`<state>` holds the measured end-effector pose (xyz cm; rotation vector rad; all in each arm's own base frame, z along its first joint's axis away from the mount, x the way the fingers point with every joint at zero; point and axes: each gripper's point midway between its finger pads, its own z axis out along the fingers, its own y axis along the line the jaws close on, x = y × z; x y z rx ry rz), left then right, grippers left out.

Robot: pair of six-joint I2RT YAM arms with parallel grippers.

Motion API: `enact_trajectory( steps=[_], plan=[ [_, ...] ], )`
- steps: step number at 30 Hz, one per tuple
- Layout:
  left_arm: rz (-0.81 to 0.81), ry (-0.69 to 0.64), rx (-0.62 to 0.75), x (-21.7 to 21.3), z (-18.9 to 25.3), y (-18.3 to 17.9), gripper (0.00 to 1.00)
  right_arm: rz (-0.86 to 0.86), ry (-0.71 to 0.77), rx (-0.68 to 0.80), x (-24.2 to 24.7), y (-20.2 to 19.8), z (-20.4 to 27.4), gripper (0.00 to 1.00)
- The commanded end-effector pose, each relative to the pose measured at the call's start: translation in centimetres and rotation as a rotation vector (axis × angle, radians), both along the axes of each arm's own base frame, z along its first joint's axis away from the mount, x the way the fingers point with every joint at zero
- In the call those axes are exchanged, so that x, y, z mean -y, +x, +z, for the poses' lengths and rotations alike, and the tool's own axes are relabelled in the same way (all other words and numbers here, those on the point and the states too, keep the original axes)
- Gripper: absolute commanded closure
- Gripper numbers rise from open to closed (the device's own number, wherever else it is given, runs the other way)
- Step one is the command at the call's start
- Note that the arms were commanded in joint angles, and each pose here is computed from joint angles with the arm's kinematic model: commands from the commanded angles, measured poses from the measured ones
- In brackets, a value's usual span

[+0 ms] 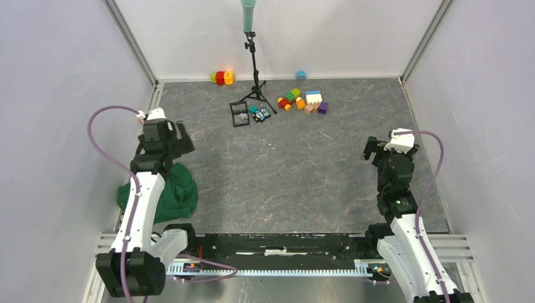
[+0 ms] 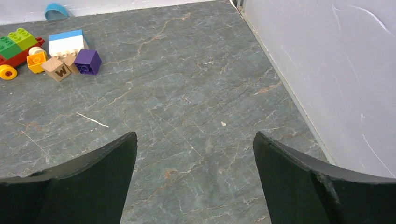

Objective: Pin the brooch onto the clothing

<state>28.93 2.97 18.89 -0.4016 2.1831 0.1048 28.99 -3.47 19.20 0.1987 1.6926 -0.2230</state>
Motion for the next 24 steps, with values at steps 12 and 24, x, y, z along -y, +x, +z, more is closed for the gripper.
enact_trajectory(
  steps=[12,24],
  plan=[
    [0.590,-0.068,-0.271,-10.8,-8.0,-3.8,0.00,-0.034,-0.020,0.056,0.7,-0.4,1.4,0.02],
    [0.537,-0.120,-0.376,-9.5,-11.5,-3.2,0.02,0.013,-0.019,0.070,-0.1,0.1,1.2,0.01]
  ],
)
